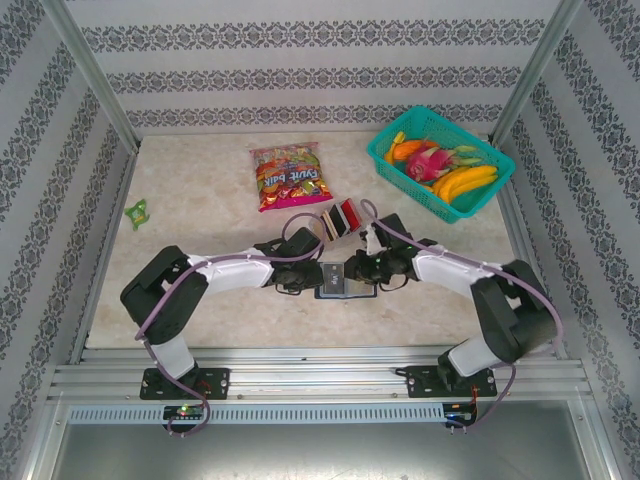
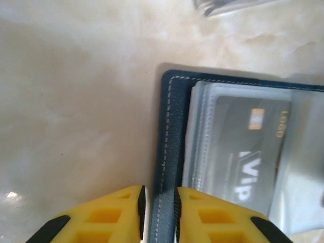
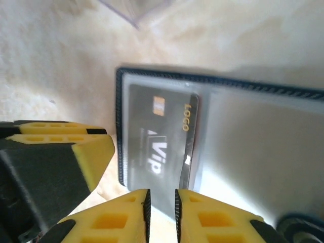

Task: Put the credit cards into the card holder
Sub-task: Insert the credit card into the card slot, then pick up the credit card from the storage box.

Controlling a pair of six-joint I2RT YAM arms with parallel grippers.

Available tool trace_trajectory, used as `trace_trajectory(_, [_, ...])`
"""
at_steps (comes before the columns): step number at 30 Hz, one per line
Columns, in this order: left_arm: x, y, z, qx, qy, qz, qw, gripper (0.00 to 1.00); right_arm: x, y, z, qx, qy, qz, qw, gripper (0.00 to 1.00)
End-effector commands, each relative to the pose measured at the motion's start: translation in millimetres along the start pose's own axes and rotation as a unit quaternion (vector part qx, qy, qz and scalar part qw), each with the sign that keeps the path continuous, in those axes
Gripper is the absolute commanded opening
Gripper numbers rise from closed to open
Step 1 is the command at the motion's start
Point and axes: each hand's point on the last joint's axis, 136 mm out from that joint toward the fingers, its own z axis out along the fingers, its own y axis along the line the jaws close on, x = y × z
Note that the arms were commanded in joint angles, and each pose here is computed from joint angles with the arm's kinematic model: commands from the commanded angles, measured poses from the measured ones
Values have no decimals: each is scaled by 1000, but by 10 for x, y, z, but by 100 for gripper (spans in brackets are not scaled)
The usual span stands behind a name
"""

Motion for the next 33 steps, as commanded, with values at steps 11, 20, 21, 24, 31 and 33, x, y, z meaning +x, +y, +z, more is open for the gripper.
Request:
trace_trajectory(11, [-708,-433,-423,69,-60,-3,996,42,-1061,-79,-801,195,-117,-111,967,47])
trace_trajectory(20, [-1251,-251,-290,56,-69,-50,995,52,-1517,-38,-392,239,-74,-173,953,51])
trace_trajectory(21, [-1275,-233,-260,55,-67,-53,995,53,-1540,-49,-326,243,-67,-177,951,52])
trace_trajectory(24, [-1372,-243,-178,65,-64,-61,994,55,-1592,-59,-200,259,-56,-189,946,52])
trace_trajectory(31, [-1527,-252,-8,61,-57,-66,994,57,-1659,-125,-82,297,-49,-202,932,53])
trace_trajectory(33, [-1535,-237,57,59,-52,-69,995,56,-1667,-159,-74,310,-50,-204,927,53])
